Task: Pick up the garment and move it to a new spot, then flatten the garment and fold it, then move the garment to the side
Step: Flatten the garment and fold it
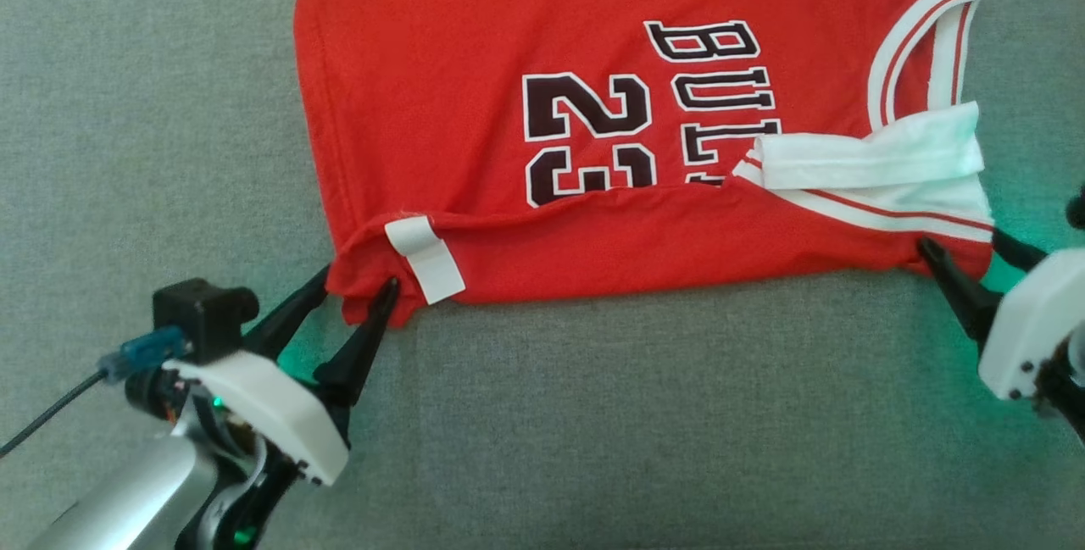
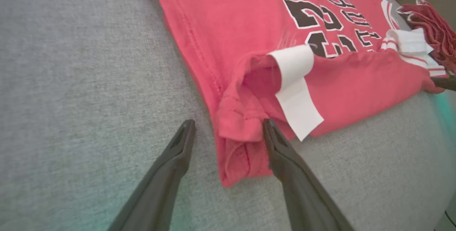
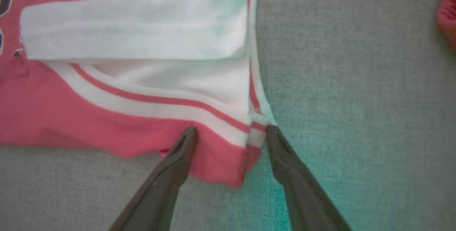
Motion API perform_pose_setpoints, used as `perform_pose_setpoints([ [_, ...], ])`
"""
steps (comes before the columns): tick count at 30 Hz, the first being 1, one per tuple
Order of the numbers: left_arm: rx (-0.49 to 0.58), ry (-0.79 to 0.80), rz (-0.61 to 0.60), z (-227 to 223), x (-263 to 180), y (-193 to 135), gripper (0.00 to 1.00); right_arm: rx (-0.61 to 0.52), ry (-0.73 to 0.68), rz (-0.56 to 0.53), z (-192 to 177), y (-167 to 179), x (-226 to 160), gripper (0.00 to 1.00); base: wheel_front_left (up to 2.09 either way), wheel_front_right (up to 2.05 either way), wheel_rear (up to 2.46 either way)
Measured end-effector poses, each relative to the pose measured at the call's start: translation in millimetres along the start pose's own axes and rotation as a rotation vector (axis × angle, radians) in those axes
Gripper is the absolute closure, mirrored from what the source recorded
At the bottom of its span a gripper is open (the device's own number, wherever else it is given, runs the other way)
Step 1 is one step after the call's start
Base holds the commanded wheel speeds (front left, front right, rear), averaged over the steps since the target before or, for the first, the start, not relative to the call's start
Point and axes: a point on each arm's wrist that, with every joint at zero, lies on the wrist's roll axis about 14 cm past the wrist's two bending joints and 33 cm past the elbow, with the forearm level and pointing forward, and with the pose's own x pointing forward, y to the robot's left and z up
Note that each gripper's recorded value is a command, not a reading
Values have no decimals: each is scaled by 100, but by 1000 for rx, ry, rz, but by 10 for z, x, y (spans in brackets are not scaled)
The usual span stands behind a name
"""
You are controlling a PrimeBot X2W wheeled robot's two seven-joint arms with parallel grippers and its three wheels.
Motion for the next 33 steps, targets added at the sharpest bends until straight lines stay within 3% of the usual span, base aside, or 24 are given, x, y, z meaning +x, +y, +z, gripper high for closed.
perform_pose_setpoints([
  [12,35,27,-29,-19,114,-45,0,-25,3,25,38,79,68,0,0,0,0],
  [13,33,28,-30,-24,121,-48,25,-23,5,29,35,83,71,0,0,0,0],
  [14,30,30,-31,-31,131,-56,87,-22,9,31,27,83,75,0,0,0,0],
  [15,30,33,-38,-40,141,-67,100,-19,14,33,15,81,78,13,0,0,0],
  [16,31,44,-44,-66,148,-75,100,-20,18,36,4,87,82,52,0,0,0],
  [17,33,54,-50,-87,152,-81,100,-15,18,41,-2,91,84,100,0,0,0],
  [24,-40,95,-129,-67,50,-186,100,39,19,103,5,124,15,100,0,0,0],
  [33,-85,141,-215,-30,-376,-397,100,40,118,150,-124,-45,-440,100,0,0,0],
])
